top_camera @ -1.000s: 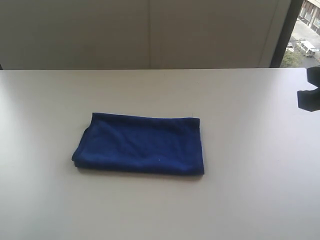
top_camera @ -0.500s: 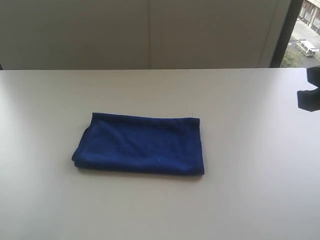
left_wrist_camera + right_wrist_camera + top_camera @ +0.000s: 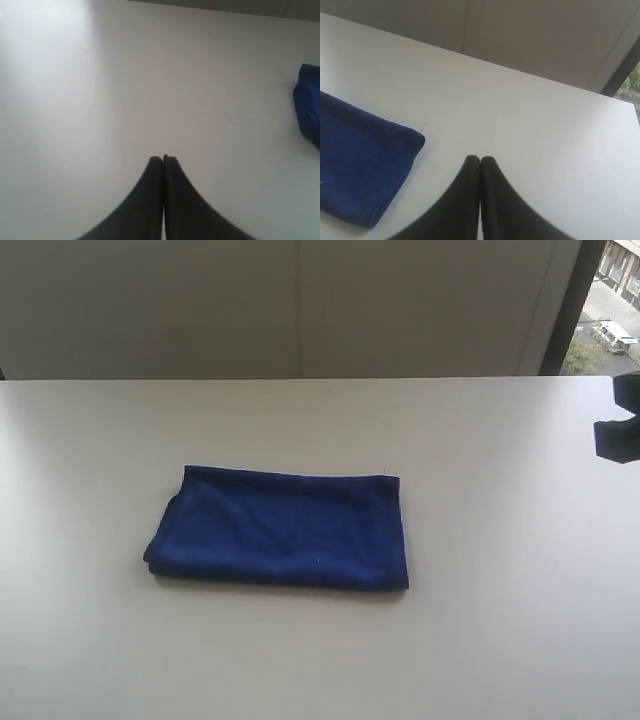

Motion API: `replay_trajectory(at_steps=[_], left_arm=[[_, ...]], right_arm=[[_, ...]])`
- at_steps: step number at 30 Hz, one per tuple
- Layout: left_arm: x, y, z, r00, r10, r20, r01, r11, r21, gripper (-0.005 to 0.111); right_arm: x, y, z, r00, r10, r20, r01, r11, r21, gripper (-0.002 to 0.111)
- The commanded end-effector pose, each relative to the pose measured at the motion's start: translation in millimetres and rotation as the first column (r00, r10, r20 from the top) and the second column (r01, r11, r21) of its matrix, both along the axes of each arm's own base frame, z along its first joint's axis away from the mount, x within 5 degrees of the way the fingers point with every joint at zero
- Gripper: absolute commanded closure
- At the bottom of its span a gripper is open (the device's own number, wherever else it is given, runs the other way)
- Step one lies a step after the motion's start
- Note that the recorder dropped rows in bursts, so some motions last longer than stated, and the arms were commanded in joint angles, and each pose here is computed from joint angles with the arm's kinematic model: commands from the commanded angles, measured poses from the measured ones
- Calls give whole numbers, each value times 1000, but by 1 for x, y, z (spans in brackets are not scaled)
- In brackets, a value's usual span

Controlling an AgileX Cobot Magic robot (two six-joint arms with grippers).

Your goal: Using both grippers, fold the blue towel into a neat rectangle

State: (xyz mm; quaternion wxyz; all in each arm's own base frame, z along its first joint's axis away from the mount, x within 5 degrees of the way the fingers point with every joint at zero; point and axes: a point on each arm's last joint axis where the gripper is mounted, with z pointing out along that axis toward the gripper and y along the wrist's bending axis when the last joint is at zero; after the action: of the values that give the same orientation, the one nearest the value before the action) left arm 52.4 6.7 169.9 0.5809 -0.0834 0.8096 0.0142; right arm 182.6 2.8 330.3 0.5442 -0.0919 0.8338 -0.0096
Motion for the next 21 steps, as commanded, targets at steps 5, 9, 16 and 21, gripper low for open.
replay_trajectory(at_steps=[5, 9, 16, 21], left_arm=[[0, -8, -2, 989, -148, -10, 148, 989, 7, 107], [0, -9, -2, 982, -190, -15, 190, 981, 44, 107], [0, -8, -2, 982, -187, -35, 190, 974, 127, 107], [0, -8, -2, 979, -200, -42, 204, 965, 163, 107]], right_arm=[[-1, 0, 1, 1000, -4, 12, 4, 1000, 8, 108], [-1, 0, 1, 1000, -4, 12, 4, 1000, 8, 108], [-1, 0, 1, 1000, -4, 12, 4, 1000, 8, 108], [-1, 0, 1, 1000, -4, 12, 4, 1000, 8, 108]])
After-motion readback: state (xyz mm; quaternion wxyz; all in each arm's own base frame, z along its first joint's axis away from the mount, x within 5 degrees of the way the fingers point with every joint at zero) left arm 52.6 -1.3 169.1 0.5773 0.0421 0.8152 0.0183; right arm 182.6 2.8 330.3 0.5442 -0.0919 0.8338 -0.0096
